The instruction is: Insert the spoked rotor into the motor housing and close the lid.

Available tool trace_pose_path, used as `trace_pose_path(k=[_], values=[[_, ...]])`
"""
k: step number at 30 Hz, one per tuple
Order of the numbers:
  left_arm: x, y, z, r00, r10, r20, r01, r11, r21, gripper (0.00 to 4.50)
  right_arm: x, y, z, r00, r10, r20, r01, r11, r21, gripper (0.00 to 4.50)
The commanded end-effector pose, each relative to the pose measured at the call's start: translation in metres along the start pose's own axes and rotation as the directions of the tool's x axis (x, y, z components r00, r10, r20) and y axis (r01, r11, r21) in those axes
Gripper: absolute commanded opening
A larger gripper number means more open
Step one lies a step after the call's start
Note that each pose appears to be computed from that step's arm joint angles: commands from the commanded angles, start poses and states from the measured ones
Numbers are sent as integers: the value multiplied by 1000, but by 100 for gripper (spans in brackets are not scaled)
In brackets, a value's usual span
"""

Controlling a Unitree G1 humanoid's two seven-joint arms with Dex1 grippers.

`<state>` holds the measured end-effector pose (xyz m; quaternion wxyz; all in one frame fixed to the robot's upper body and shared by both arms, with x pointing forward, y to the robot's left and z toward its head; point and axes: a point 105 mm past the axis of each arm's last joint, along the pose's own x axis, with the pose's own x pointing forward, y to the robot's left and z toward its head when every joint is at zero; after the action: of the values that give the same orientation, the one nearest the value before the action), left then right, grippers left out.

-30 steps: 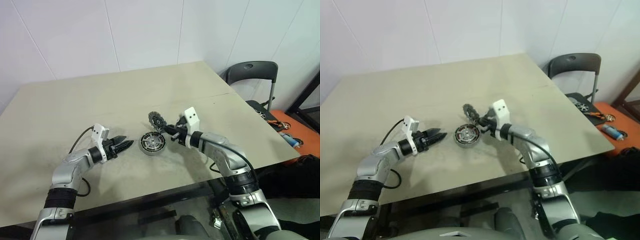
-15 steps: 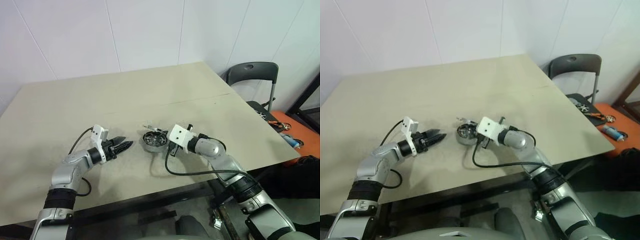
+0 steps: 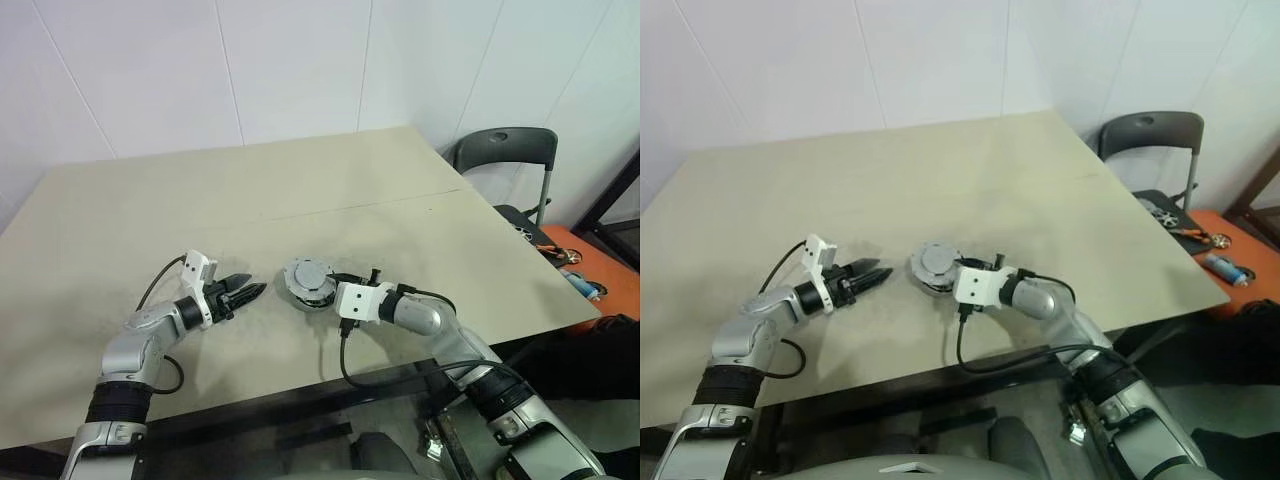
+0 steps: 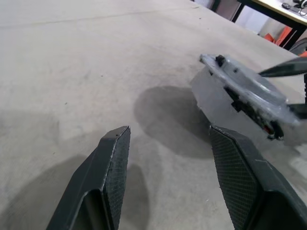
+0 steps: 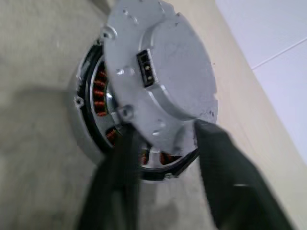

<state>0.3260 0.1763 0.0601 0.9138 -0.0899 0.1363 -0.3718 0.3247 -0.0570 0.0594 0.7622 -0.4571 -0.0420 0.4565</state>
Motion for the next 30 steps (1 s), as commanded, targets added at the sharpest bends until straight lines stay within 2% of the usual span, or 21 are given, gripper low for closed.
trace_pose_path(k=[1, 7, 9, 11, 12, 14, 19, 22, 28, 30], values=[[0, -2, 14, 999, -5, 33, 4, 999, 33, 279, 3, 34, -10, 991, 132, -35, -132, 991, 3, 180], [0, -3, 15, 999, -3, 32, 2, 999, 33, 279, -3, 35, -28, 990, 118, -83, -119, 993, -8, 180], [0, -3, 16, 1000, -1, 32, 0, 999, 34, 279, -6, 29, -31, 988, 123, -89, -122, 992, 18, 180], [0, -2, 16, 1000, -1, 31, 0, 999, 34, 279, -9, 18, -29, 988, 131, -85, -121, 985, 119, 180], [1, -2, 16, 1000, -1, 31, 0, 999, 34, 279, -13, 6, -21, 986, 156, -54, -139, 961, 239, 180], [1, -2, 17, 1000, -1, 31, 0, 999, 35, 279, -25, -7, 0, 972, 232, 42, -231, 895, 381, 180], [2, -2, 17, 1000, -1, 31, 0, 999, 34, 279, -48, -29, 35, 928, 319, 194, -372, 748, 549, 180], [3, -2, 18, 999, -2, 32, 1, 999, 33, 279, -51, -39, 35, 929, 324, 180, -368, 746, 555, 180], [4, 1, 19, 999, 5, 36, -6, 1000, 29, 279, -43, -56, 41, 948, 228, 223, -319, 688, 651, 180], [5, 3, 20, 999, 9, 35, -10, 1000, 26, 279, -35, -63, 42, 966, 158, 207, -257, 701, 665, 180]])
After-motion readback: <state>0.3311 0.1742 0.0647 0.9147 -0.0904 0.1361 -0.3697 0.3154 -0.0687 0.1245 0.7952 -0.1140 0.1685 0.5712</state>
